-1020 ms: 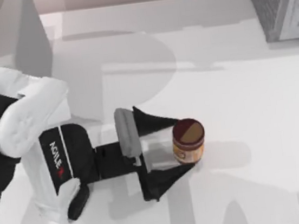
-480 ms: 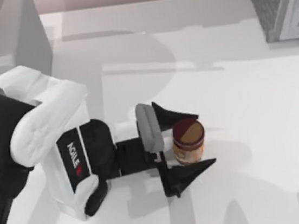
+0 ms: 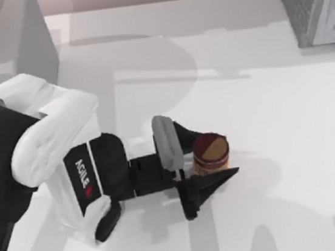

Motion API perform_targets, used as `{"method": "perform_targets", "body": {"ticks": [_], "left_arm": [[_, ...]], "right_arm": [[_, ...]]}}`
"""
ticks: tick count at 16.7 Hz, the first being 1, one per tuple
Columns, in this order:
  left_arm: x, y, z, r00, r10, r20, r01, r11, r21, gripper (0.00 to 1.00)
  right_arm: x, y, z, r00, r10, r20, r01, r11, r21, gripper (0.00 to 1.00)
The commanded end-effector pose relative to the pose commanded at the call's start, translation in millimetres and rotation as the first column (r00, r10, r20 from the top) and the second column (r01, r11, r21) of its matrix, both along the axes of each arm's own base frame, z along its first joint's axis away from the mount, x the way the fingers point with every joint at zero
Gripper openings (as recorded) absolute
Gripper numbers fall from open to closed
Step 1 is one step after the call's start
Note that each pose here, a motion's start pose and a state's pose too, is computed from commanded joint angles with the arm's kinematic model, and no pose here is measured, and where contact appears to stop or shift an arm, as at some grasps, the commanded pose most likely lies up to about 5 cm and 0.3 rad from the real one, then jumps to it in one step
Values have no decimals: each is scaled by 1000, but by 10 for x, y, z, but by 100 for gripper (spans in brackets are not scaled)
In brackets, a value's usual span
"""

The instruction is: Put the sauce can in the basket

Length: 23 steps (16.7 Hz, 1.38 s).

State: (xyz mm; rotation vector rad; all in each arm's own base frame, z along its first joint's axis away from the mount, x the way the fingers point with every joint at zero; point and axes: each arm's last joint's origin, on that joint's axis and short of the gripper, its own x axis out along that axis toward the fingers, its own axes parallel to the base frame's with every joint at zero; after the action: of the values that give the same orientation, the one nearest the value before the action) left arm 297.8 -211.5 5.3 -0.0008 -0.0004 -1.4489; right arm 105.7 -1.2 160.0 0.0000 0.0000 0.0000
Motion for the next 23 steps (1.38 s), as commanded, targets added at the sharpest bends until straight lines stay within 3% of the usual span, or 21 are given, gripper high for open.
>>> {"method": "perform_targets", "body": {"ticks": [6, 17, 23], "left_arm": [[0, 0, 0, 1000, 0, 0, 0, 1000, 0, 2], [13, 5, 29, 1000, -2, 9, 2, 1000, -4, 0], [154, 166, 703, 996, -41, 83, 45, 998, -49, 0]], "right_arm": [[0, 0, 0, 1000, 0, 0, 0, 1000, 0, 100], [0, 0, 0, 1000, 0, 0, 0, 1000, 0, 100], [0, 0, 0, 1000, 0, 0, 0, 1000, 0, 100]]}}
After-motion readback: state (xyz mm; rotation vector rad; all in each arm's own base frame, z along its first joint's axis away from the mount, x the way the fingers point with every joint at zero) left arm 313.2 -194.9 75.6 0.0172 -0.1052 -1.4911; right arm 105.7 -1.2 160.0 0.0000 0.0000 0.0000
